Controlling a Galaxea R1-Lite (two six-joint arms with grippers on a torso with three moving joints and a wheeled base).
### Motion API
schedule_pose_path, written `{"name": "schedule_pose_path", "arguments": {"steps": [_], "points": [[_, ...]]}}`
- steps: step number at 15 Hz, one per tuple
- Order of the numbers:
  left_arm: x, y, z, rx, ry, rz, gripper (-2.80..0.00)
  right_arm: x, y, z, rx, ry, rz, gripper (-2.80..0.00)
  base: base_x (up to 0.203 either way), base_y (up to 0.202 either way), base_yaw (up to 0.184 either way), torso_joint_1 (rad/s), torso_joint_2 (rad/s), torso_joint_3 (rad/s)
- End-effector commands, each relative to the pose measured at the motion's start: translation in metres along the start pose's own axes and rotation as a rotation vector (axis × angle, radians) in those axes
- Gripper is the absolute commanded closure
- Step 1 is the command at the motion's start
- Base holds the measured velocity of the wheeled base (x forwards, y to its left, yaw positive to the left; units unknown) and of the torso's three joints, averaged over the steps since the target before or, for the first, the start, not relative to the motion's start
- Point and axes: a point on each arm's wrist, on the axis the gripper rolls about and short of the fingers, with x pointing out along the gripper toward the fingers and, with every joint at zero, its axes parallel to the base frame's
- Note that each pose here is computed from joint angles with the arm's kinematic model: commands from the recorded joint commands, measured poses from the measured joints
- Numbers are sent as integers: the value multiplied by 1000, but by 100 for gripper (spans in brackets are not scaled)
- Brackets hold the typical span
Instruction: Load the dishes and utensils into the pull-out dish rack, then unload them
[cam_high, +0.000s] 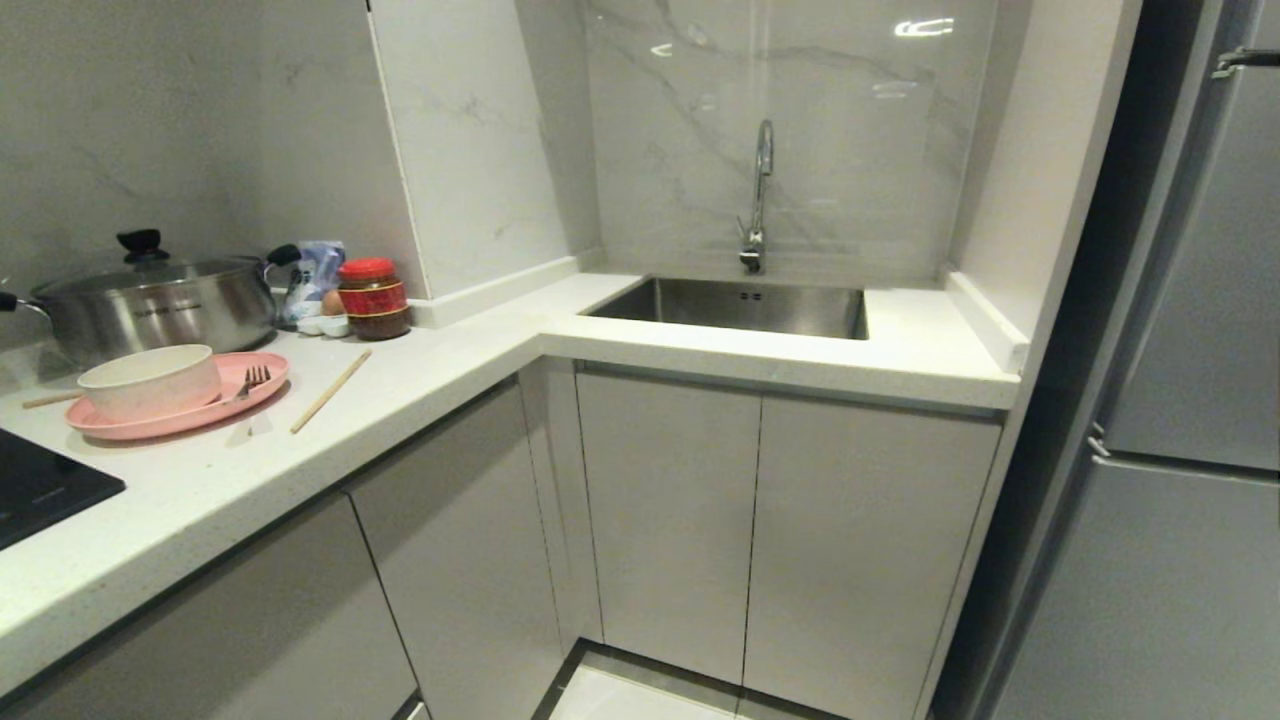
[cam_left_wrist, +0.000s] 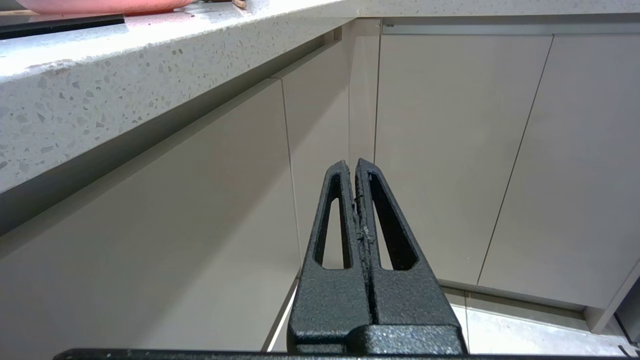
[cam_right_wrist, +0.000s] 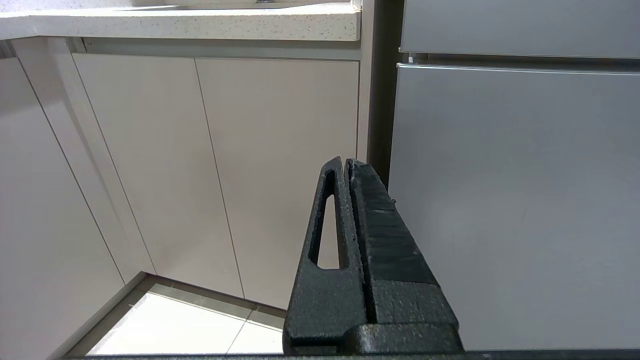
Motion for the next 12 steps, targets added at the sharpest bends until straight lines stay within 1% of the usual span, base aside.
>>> {"name": "schedule_pose_path", "arguments": {"steps": [1, 12], "points": [[1, 0, -3, 0, 13, -1, 0, 2, 0, -7, 0, 26, 0, 0, 0, 0, 0, 0, 0, 0], [1, 0, -3, 0, 13, -1, 0, 2, 0, -7, 1, 26, 0, 0, 0, 0, 0, 0, 0, 0]]}}
